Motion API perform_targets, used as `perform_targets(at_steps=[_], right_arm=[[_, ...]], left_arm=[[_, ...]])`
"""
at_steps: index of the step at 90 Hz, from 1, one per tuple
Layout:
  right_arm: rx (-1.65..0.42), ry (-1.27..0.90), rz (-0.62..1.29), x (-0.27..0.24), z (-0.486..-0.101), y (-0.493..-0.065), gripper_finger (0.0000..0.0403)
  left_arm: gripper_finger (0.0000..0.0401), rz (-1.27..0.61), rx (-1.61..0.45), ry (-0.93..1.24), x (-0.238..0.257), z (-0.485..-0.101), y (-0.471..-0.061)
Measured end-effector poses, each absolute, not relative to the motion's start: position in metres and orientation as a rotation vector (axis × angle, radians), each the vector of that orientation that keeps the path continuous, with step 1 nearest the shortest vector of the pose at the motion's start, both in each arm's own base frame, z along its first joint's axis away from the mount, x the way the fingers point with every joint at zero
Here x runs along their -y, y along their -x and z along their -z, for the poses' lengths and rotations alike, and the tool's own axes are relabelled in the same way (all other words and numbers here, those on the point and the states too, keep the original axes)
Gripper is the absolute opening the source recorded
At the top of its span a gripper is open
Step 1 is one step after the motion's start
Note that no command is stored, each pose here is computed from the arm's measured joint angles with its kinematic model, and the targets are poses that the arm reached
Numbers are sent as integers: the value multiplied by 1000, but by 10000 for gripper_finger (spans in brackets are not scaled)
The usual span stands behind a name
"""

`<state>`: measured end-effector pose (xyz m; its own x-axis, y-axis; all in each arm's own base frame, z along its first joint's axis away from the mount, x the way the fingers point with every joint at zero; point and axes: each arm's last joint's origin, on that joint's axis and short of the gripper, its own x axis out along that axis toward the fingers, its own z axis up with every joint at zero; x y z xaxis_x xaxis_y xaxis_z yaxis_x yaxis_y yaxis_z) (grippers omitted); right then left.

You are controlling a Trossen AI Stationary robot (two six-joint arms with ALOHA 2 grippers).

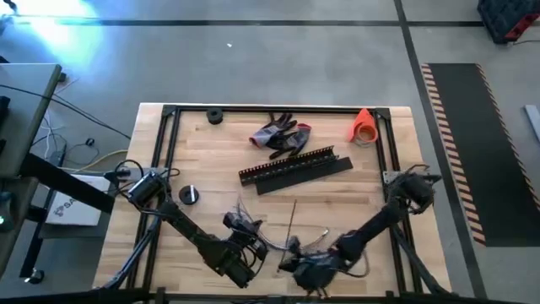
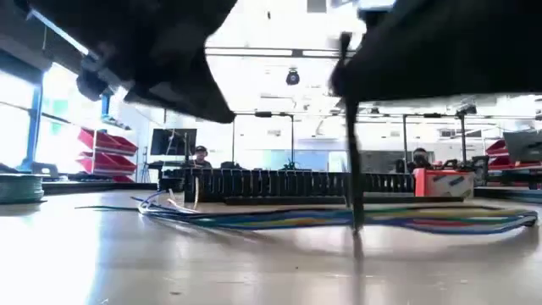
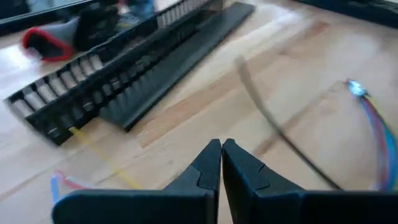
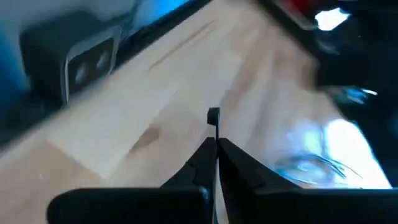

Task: Ziptie cables
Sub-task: Wrap the cables using a black zip tie

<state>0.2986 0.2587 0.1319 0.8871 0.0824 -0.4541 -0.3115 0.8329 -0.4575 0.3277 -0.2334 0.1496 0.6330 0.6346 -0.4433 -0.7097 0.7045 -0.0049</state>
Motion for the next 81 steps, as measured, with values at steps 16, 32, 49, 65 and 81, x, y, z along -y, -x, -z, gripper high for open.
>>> perform_targets(at_steps=[16,32,49,65,81], right_arm=[[-336,246,-102,-246,-147,-255,0],[-300,99,-96,-230,-142,-229,0],[-294,68,-96,-229,-141,-226,0],[-271,86,-107,-235,-148,-230,0],[-267,102,-106,-236,-150,-231,0]], left_arm=[[0,-646,-403,136,244,-162,-351],[1,-628,-396,248,229,-161,-374],[30,-673,-533,406,203,-147,-379],[89,-800,-577,492,199,-136,-362],[140,-800,-513,580,203,-117,-350]])
